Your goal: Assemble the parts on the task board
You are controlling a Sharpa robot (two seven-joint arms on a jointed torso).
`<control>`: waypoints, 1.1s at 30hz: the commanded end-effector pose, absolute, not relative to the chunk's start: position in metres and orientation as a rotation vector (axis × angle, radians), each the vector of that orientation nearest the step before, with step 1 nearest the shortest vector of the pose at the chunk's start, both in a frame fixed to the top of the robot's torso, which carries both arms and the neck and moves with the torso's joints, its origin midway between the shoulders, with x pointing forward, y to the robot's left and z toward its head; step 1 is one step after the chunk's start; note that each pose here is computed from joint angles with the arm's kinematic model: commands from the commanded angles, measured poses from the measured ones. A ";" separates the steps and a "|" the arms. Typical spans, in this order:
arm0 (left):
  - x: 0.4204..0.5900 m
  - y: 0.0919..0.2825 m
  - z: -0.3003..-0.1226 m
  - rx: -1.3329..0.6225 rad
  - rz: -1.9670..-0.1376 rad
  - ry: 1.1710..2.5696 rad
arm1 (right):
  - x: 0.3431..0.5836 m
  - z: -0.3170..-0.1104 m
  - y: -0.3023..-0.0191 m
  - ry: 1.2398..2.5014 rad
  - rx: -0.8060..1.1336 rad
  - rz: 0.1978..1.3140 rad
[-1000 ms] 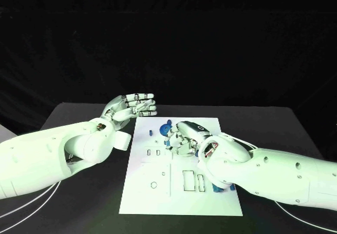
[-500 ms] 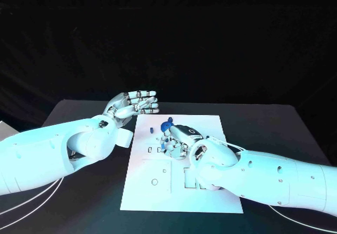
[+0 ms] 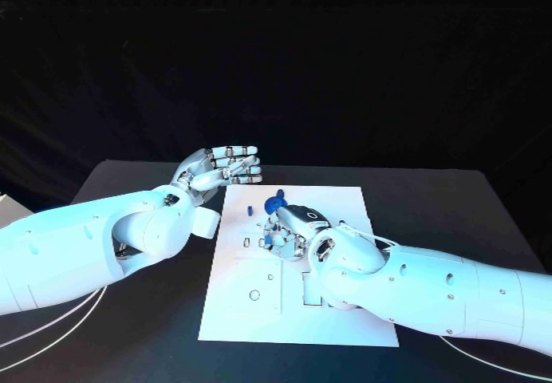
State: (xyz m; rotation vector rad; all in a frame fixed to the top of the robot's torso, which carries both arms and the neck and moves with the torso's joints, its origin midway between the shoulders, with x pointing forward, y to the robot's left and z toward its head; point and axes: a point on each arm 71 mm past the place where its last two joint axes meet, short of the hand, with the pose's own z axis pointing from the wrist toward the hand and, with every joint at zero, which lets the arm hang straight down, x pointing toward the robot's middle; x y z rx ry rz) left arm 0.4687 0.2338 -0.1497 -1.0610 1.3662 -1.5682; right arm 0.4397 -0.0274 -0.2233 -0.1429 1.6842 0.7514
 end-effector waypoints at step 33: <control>0.469 0.234 -0.149 -1.061 -1.582 1.368 | 0.440 -0.228 -0.028 1.667 -0.186 0.723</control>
